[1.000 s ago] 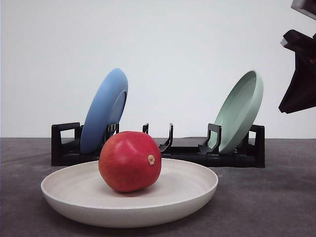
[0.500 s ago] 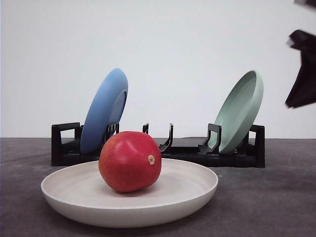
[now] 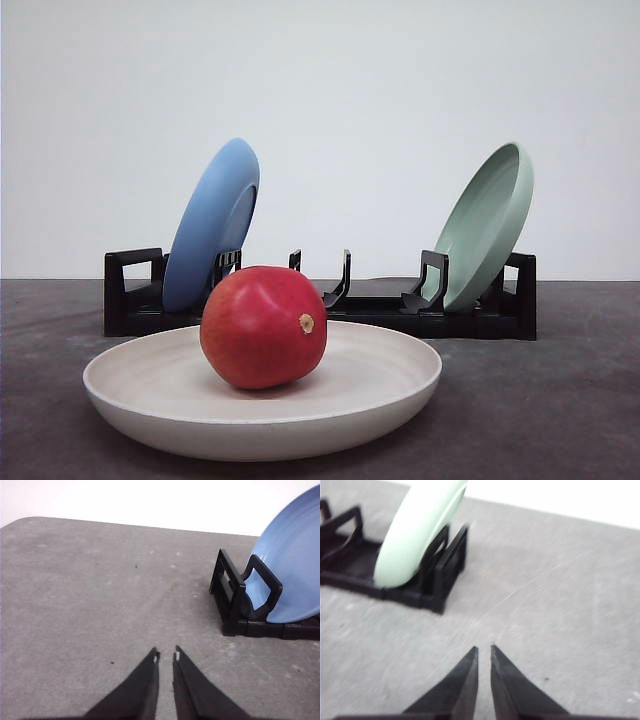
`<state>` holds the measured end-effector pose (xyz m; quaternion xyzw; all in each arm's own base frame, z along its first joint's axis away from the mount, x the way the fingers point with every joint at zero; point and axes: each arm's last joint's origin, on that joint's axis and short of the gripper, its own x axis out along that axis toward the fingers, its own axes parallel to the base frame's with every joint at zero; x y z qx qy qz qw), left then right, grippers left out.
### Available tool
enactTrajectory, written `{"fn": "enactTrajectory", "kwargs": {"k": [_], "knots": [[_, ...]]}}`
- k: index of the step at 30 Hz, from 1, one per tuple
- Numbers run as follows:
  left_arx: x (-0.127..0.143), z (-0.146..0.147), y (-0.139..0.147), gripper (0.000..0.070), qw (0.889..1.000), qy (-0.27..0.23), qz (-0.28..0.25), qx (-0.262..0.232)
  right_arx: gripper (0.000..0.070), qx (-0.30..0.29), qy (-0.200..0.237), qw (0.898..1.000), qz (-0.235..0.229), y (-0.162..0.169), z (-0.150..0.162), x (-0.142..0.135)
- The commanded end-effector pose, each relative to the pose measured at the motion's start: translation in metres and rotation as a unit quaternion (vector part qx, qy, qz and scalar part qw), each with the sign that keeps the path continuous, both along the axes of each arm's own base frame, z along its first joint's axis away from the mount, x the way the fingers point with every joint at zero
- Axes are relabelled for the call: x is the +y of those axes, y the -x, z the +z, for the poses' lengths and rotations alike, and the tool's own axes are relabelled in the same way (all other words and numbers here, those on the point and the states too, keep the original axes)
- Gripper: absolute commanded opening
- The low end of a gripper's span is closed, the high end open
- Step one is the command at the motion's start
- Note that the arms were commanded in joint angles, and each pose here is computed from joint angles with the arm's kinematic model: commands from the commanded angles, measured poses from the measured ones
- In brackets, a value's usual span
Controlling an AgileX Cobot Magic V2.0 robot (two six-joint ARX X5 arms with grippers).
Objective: Place pomegranate in white plate
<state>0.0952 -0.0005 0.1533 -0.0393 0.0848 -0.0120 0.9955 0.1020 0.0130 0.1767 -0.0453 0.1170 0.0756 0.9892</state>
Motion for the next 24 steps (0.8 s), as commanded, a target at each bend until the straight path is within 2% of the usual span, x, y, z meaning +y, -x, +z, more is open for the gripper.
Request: {"fn": "enactTrajectory", "kwargs": {"k": [1,7,24], "knots": [[0.0,-0.004,-0.001,0.0033,1.0,0.004,0.002,0.006,0.004,-0.025,0.001,1.0,-0.005,0.002,-0.004,-0.001],[0.0,-0.004,-0.001,0.0033,1.0,0.004,0.002,0.006,0.004,-0.075,-0.016,0.997,-0.02,0.006,-0.018,-0.004],[0.0,-0.004,-0.001,0.0033,1.0,0.004,0.002,0.006,0.004,-0.072,-0.018,0.997,-0.034,0.005,-0.019,-0.007]]}}
